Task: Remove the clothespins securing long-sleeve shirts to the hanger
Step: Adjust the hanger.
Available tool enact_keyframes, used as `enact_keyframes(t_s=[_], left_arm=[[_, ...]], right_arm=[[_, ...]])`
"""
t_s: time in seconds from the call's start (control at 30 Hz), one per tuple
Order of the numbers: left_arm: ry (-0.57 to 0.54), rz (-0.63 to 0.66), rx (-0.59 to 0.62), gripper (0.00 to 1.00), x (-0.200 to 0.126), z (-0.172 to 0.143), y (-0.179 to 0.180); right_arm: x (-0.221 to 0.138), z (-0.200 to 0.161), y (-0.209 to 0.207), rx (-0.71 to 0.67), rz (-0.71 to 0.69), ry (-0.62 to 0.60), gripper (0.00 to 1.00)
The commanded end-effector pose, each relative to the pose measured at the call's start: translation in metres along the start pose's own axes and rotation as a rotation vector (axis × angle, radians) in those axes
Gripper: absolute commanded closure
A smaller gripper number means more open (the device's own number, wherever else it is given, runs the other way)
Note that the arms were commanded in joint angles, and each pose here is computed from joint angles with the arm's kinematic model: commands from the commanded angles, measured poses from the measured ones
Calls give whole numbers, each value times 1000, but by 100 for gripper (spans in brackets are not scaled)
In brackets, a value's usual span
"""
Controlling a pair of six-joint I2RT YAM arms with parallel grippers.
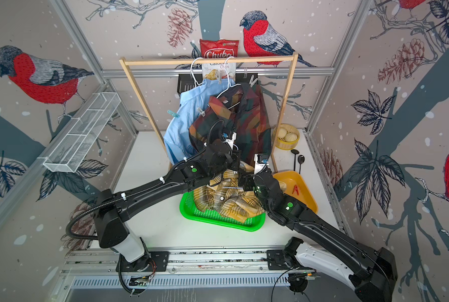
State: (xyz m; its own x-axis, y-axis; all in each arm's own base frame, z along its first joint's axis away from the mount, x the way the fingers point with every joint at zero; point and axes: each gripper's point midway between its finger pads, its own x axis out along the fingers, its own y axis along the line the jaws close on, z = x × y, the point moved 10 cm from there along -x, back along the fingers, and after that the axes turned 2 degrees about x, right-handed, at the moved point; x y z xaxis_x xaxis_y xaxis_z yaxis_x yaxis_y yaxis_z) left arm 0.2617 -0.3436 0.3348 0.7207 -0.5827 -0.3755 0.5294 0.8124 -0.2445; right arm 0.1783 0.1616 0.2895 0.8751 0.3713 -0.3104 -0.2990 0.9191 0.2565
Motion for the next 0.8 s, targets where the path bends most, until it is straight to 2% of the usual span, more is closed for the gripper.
enact_keyframes(t_s=[0.0, 0.3, 0.57, 0.77], left_arm=[[7, -8, -14, 100, -3, 0, 0], [60, -72, 10, 100, -10, 3, -5], [99, -125, 10, 100, -15, 3, -9], [110, -109, 11, 100, -16, 0, -7]], right_arm=[[2, 5, 11, -8, 84, -38, 14], [18, 6, 18, -23, 80, -45, 21], [18, 8, 10, 16, 86, -111, 28], [20, 6, 7, 4, 55, -102, 34]])
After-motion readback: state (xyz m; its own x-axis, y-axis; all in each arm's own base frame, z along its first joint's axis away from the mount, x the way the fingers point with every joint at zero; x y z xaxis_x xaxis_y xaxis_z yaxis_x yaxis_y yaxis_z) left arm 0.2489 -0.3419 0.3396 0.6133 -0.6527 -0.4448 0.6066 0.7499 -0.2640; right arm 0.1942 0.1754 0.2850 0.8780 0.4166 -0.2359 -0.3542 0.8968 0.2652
